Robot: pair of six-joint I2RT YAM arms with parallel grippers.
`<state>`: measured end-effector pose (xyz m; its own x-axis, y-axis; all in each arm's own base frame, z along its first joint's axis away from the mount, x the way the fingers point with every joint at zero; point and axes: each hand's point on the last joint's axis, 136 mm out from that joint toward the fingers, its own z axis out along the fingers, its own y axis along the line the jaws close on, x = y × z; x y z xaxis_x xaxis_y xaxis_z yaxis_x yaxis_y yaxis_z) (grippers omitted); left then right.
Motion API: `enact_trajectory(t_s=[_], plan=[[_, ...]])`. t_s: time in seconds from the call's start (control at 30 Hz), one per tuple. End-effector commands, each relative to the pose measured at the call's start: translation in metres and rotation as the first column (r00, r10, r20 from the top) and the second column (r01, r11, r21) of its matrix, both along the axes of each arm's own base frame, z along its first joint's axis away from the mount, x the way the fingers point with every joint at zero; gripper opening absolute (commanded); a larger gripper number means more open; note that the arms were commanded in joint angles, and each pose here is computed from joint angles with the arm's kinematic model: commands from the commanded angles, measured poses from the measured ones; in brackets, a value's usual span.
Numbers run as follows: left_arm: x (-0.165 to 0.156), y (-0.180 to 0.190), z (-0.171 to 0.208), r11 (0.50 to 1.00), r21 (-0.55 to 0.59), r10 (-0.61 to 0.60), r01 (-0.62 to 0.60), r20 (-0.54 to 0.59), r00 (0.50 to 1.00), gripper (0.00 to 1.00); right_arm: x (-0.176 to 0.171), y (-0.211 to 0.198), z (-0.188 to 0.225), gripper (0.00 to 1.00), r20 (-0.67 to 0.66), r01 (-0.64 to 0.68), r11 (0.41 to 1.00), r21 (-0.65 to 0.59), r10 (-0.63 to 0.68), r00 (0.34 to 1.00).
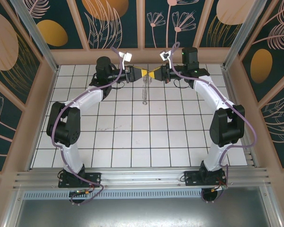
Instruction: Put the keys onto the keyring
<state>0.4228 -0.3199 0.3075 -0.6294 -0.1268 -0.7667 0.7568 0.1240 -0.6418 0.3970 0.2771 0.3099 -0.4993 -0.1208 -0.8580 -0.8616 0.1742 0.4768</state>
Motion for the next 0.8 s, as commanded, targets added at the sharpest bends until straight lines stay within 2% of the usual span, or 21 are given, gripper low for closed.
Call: enact_trajectory(t_s=[0.0, 0.57, 0.77], plan=[[-0.005, -0.005, 0.003, 0.999, -0.018, -0.035, 0.036, 0.03, 0.999, 0.36, -0.003, -0.002, 0.019, 0.0, 0.059, -0.029, 0.999, 0.039, 0.027, 0.998], [-0.008, -0.016, 0.007, 0.998, -0.031, -0.057, 0.058, 0.035, 0.998, 0.27, -0.003, -0.002, 0.017, 0.0, 0.053, -0.034, 0.999, 0.042, 0.032, 0.998], [-0.01, -0.019, 0.01, 0.997, -0.042, -0.064, 0.066, 0.043, 0.997, 0.17, -0.003, -0.002, 0.015, 0.0, 0.05, -0.036, 0.999, 0.04, 0.034, 0.998]])
